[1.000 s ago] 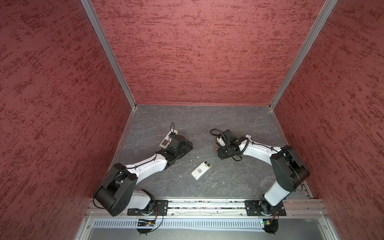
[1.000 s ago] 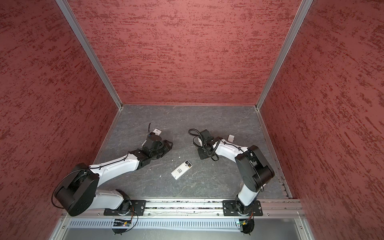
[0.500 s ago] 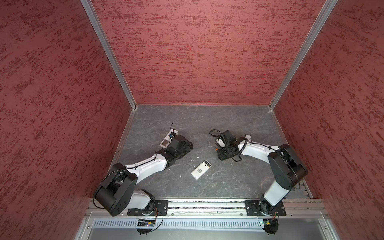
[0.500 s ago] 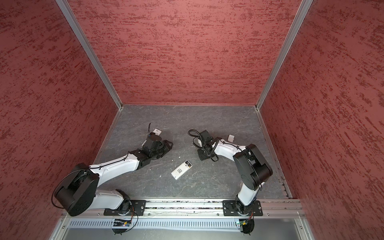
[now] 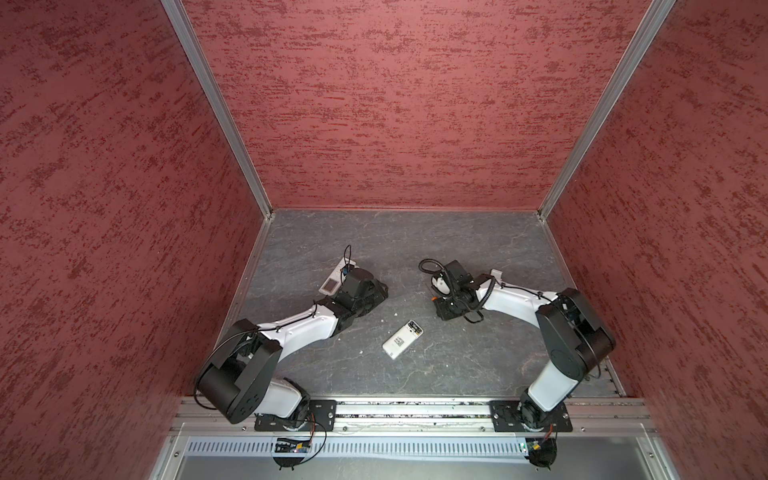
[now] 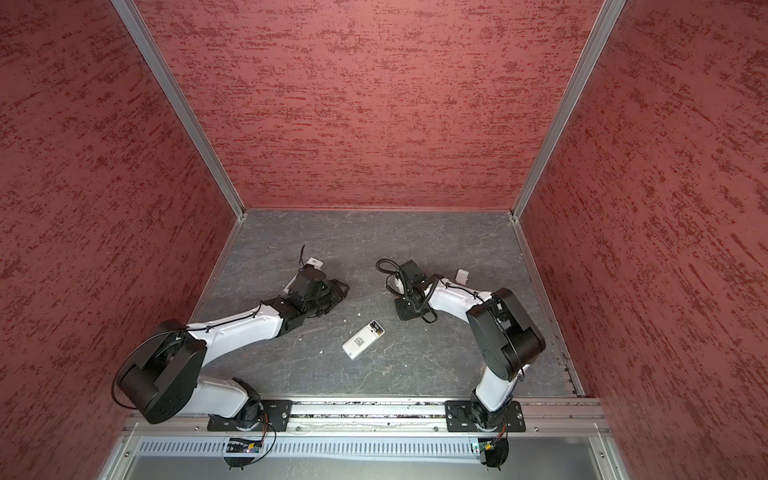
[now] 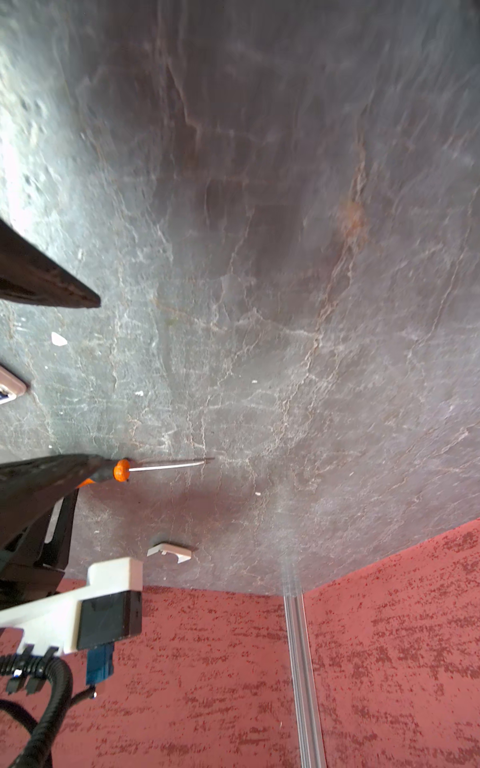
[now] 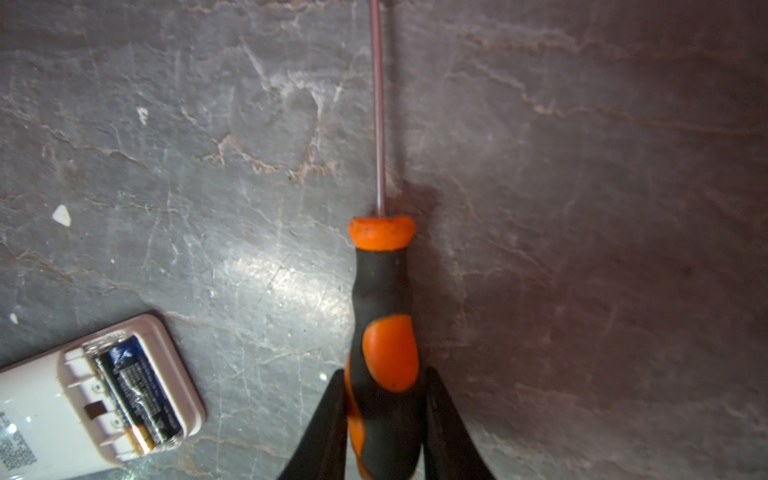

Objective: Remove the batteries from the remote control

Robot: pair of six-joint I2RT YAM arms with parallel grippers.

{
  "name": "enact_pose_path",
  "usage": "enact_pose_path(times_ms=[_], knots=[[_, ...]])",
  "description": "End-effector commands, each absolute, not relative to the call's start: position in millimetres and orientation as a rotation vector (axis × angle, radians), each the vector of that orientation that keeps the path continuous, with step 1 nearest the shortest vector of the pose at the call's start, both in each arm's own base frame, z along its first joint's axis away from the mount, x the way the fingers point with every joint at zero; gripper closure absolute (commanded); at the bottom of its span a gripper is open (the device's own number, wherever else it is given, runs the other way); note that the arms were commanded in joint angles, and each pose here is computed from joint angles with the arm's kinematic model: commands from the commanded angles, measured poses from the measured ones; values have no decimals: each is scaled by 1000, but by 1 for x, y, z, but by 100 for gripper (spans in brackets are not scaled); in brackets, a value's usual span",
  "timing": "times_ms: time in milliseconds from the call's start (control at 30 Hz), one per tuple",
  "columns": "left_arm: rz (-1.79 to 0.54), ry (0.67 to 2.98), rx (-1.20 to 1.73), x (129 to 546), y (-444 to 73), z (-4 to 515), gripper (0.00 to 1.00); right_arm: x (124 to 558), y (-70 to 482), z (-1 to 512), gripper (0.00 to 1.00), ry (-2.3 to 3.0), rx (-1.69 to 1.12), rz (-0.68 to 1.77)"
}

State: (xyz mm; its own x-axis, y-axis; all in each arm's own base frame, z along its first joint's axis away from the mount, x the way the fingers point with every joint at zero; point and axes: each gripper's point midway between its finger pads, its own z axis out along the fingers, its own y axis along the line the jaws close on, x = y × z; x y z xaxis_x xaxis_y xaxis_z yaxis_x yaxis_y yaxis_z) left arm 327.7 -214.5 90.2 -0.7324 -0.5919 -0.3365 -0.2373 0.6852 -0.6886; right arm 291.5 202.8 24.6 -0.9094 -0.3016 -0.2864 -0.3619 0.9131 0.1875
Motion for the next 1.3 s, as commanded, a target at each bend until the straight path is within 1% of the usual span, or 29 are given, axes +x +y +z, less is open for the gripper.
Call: enact_pose_path(times_ms=[0,300,533,733,800,1100,1200,1267], knots=[[-956,2316,-616,339,-230,102,44,295,205,47,87,2768,-526,372],[-1158,2289,-599,347,-259,104,44,287,217,83,90,2647,-634,404],[-1207,2230,-578,347,-260,116,44,272,241,105,90,2570,-698,592],[-1229,2193,-529,345,-265,134,44,273,244,113,91,2557,-694,617],[-1242,2185,-502,342,-270,140,44,272,247,125,91,2522,-693,644],[-1325,2179,-386,327,-311,146,45,272,258,139,92,2480,-671,748],[-1371,2141,-359,326,-321,152,45,270,263,141,93,2471,-659,796],[-1379,2139,-342,326,-327,152,46,270,264,142,93,2464,-651,813]])
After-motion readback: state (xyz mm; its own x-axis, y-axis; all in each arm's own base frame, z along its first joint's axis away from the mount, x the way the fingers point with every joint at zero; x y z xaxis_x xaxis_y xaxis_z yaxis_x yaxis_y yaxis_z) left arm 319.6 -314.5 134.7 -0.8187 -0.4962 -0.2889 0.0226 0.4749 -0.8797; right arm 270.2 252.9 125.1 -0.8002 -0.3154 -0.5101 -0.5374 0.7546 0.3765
